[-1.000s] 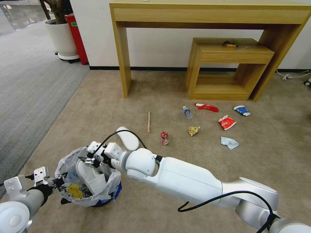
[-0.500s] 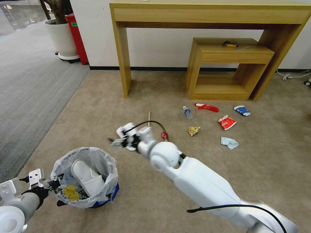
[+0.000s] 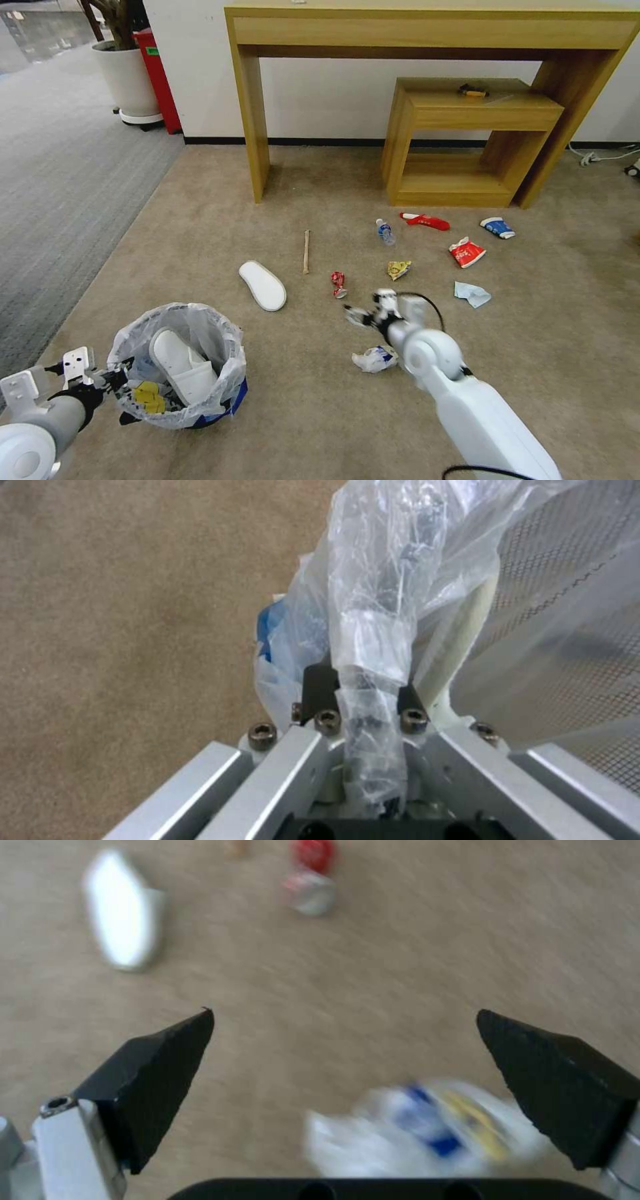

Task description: Pick up the trash bin and place the garbage on the floor into it.

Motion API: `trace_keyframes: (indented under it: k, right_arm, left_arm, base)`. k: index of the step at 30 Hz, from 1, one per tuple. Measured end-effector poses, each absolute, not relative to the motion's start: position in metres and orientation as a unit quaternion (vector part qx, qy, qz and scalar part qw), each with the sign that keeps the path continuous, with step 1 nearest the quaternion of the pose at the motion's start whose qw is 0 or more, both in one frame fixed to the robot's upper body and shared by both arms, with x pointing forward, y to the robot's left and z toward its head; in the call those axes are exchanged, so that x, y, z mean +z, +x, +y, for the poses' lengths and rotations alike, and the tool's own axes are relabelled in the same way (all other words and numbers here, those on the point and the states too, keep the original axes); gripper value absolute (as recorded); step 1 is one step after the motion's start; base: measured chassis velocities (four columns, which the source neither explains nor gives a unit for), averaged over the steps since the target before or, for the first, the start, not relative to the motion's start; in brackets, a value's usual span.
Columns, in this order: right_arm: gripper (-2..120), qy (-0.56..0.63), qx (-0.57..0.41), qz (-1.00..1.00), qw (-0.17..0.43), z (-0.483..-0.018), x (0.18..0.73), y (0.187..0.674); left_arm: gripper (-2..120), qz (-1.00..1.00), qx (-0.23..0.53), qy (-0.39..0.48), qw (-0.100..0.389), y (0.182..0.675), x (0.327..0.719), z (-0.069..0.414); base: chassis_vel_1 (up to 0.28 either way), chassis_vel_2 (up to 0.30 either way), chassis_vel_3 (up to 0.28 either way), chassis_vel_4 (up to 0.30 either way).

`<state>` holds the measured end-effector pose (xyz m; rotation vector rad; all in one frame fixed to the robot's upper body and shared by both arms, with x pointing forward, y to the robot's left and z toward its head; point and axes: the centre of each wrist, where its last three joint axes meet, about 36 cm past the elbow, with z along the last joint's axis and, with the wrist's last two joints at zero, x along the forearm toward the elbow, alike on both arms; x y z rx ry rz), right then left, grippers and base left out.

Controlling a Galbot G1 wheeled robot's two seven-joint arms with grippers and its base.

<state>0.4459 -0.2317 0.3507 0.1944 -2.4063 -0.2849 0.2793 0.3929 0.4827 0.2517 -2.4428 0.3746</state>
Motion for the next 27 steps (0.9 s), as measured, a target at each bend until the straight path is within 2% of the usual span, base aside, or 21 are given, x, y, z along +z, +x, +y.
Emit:
trace_keyframes:
  k: [4,13,23,26,27]
  right_arm:
    - [100,0.043,-0.149,-0.91,0.384,-0.246,0.329,0.446]
    - [100,-0.078,-0.219,-0.851,0.471,-0.216,0.31,0.473]
    - [100,-0.103,-0.264,-0.818,0.5,-0.219,0.302,0.499]
    - [95,-0.109,-0.266,-0.813,0.506,-0.22,0.296,0.504]
    - [89,-0.112,-0.266,-0.812,0.508,-0.22,0.293,0.505]
  left_arm:
    - [0,-0.931,0.142,0.094,0.323,0.28,0.482,0.39]
    - [0,-0.931,0.141,0.094,0.324,0.276,0.481,0.385]
    - [0,-0.932,0.138,0.092,0.322,0.272,0.484,0.38]
    - [0,-0.933,0.137,0.09,0.322,0.272,0.485,0.378]
    - [0,-0.933,0.137,0.09,0.321,0.272,0.485,0.378]
  base:
    - [0.0,0.0,0.0,0.0]
    - [0.0,0.0,0.0,0.0]
    - [0.0,0.0,0.0,0.0]
    - [0.0,0.0,0.0,0.0]
    - [0.0,0.0,0.0,0.0]
